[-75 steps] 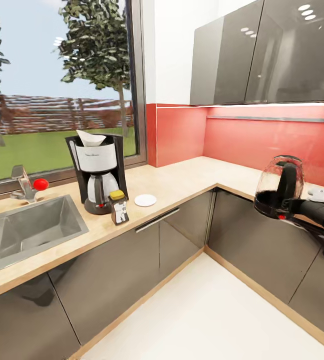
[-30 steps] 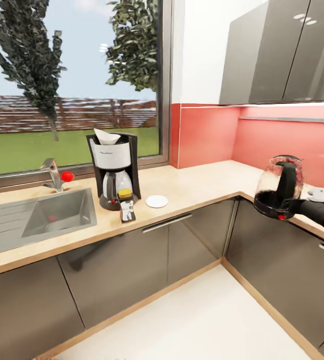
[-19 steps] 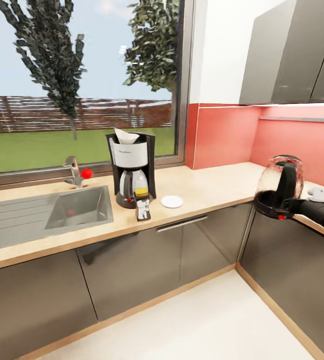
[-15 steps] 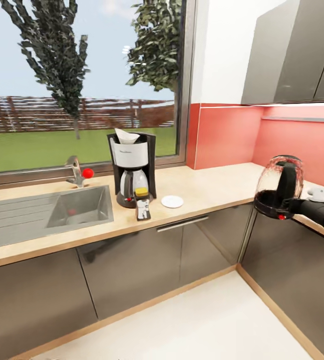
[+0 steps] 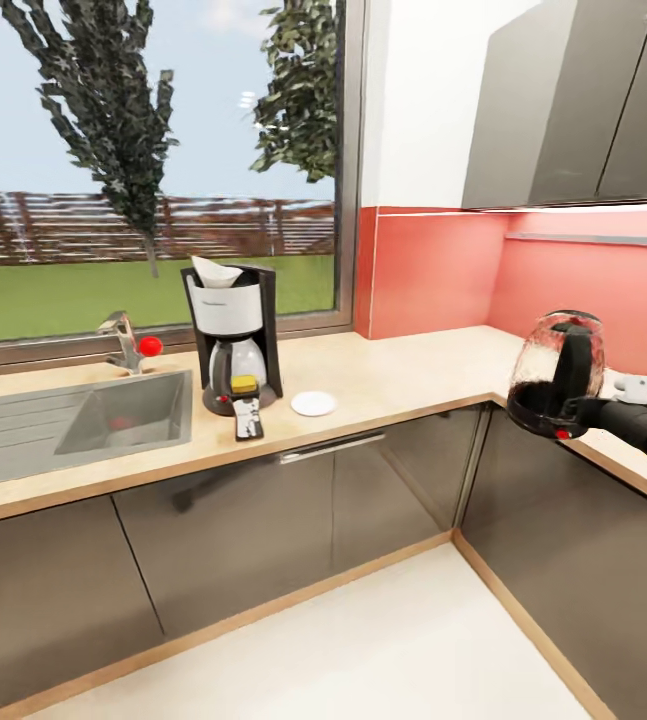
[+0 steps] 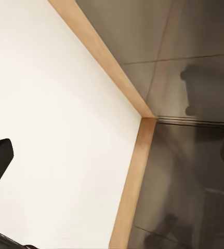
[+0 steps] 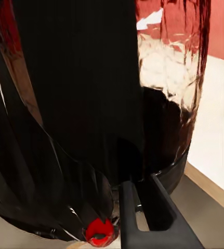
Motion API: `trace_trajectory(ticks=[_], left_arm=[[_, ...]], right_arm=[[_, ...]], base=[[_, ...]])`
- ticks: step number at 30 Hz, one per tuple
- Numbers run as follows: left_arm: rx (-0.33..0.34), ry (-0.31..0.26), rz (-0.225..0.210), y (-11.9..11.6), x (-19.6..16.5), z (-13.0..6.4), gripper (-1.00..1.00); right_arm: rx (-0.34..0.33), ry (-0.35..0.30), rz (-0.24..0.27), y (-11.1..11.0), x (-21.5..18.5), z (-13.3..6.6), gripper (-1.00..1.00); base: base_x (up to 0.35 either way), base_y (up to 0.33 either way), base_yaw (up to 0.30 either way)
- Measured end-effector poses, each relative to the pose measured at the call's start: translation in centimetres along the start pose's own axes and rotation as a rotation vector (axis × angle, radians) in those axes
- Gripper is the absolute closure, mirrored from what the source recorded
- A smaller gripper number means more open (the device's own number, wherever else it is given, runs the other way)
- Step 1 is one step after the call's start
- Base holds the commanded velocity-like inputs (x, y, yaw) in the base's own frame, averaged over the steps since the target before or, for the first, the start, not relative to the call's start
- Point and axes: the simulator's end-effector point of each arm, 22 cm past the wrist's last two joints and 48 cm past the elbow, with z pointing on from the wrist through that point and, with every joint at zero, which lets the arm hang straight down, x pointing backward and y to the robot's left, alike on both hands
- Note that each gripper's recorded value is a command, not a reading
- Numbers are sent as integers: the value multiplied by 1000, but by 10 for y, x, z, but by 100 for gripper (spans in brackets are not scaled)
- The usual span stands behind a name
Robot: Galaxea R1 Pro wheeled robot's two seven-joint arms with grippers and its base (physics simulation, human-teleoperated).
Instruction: Set up a coffee station on the kitchen countertop: keep the coffee maker on the countertop, move the bottle of coffee from the kitchen shelf to the counter next to the coffee maker, place a paper coffee filter on top of the coffee maker, put the saucer next to the coffee maker with the coffee cup on the saucer, and place the electric kettle next to the coffee maker.
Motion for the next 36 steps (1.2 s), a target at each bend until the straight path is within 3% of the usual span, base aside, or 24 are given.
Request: trace_trajectory(ticks=[9,36], left_arm=[[0,-1,0,0,0,0,-100],[0,-3,-1,0,-1,0,-100]], right_arm=[[-3,0,1,1,0,0,100],[-4,1,3,1,0,0,100]], base=[[99,-172,54],[2,-14,264]])
